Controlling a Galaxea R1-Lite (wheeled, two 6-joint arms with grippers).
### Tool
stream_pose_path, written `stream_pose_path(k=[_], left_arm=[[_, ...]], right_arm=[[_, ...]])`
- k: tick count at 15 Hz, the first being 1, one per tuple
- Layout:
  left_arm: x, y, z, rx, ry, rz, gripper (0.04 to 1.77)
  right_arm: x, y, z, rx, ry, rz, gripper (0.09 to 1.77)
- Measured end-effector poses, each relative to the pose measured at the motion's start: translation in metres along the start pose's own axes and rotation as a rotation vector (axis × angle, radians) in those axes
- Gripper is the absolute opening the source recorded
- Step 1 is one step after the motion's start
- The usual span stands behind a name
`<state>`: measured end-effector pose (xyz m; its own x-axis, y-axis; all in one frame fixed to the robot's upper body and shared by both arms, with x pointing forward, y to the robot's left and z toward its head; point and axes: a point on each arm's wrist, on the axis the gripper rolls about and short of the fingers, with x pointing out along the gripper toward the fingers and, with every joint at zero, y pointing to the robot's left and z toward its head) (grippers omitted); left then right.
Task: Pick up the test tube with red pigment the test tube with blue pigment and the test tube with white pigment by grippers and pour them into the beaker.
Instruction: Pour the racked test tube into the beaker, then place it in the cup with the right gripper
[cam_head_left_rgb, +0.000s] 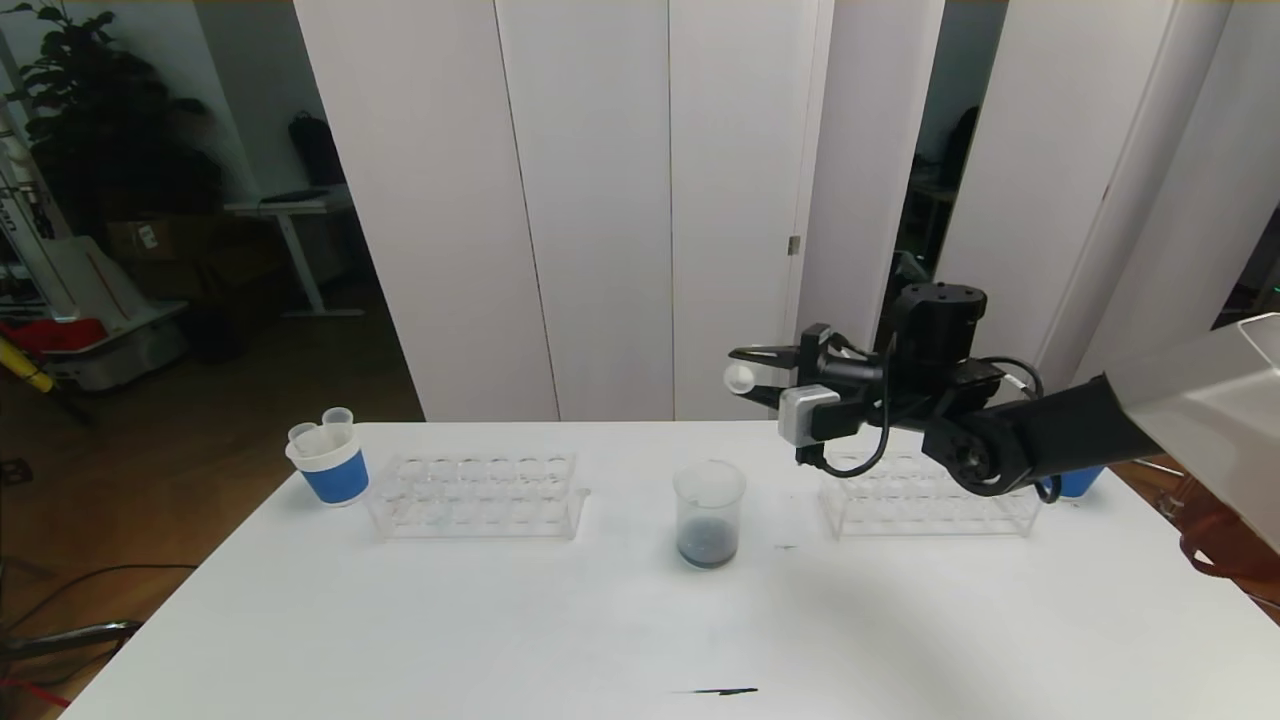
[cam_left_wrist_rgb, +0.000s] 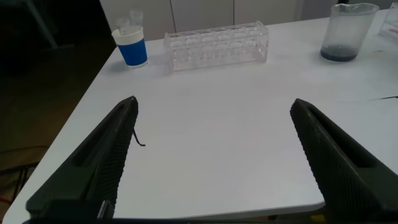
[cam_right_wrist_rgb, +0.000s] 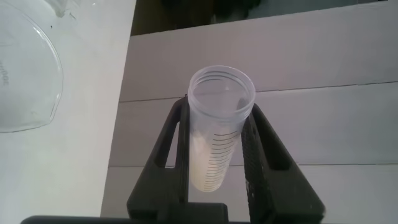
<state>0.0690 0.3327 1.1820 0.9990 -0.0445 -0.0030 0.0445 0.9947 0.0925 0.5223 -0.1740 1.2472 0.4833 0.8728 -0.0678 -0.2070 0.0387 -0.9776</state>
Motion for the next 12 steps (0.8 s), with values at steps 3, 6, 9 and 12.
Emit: stream_pose_path(k=[3,6,9,12], left_arm=[[0.000,0.000,0.000,0.000,0.000,0.000,1.75],[0.000,0.000,0.000,0.000,0.000,0.000,1.75],[0.000,0.000,0.000,0.000,0.000,0.000,1.75],[0.000,0.000,0.000,0.000,0.000,0.000,1.75]], right_arm=[[0.004,-0.001,-0.005,-0.058,0.002,-0.009,0.57],[0.010,0.002,-0.007,-0.099,-0.001,-0.011,0.57],[0.014,0.005,-0.010,-0.118,-0.001,-0.011,0.57],[0.020,0.006,-0.011,-0.141,-0.009,-0.016,0.57]])
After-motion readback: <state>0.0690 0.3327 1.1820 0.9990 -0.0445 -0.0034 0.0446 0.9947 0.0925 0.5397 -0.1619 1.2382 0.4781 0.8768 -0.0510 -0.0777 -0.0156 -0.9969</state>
